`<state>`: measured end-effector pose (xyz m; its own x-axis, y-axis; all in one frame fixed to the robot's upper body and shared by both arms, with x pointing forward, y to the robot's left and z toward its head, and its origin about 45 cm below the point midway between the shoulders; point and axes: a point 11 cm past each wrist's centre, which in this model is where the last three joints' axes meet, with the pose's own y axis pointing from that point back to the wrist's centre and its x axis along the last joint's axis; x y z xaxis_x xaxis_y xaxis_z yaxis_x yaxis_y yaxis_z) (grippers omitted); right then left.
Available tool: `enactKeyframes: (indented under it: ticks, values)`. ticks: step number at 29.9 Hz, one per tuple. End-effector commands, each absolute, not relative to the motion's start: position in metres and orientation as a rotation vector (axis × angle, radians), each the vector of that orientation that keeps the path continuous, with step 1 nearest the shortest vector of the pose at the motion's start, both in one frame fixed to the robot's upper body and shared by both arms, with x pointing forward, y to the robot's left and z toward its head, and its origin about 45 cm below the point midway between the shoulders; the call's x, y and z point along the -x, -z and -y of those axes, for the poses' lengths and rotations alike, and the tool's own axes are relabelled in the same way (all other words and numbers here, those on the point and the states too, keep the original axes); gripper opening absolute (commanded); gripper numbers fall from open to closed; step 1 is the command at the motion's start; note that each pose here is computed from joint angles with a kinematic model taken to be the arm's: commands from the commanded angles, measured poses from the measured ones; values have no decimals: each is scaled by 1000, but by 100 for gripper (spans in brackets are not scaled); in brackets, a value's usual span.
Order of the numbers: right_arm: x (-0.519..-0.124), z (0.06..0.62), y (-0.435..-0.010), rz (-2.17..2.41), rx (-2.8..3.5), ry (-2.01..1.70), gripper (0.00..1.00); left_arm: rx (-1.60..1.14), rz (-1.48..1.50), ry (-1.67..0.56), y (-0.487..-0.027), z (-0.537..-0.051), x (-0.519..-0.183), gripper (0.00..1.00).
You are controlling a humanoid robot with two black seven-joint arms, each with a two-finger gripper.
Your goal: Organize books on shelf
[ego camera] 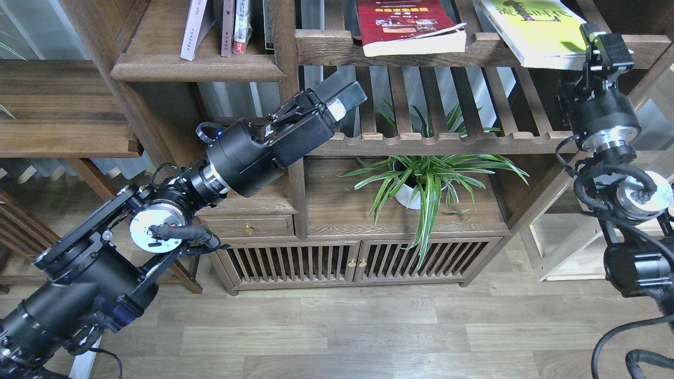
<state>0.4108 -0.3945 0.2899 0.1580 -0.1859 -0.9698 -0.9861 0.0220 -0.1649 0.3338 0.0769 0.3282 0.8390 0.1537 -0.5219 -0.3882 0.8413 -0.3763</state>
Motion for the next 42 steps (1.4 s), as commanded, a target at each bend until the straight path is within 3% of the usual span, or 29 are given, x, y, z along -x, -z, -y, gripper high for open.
enactKeyframes:
  ticks: [1,6,13,29,42]
  values:
    - [-413,391,-290,-1243,1391,-988,69,495,-498,-300,-329,-77,-334,95]
    - [-414,390,-285,-1273,1380,-1018,65,498,-496,-301,-329,-78,-335,95]
    - [-415,387,-285,-1257,1378,-1020,46,499,-496,-302,-330,-78,-335,95]
    - [-414,387,-292,-1173,1390,-951,14,502,-492,-307,-330,-80,-336,95]
    - [-401,388,-291,-1066,1426,-863,5,501,-511,-317,-323,-81,-334,98]
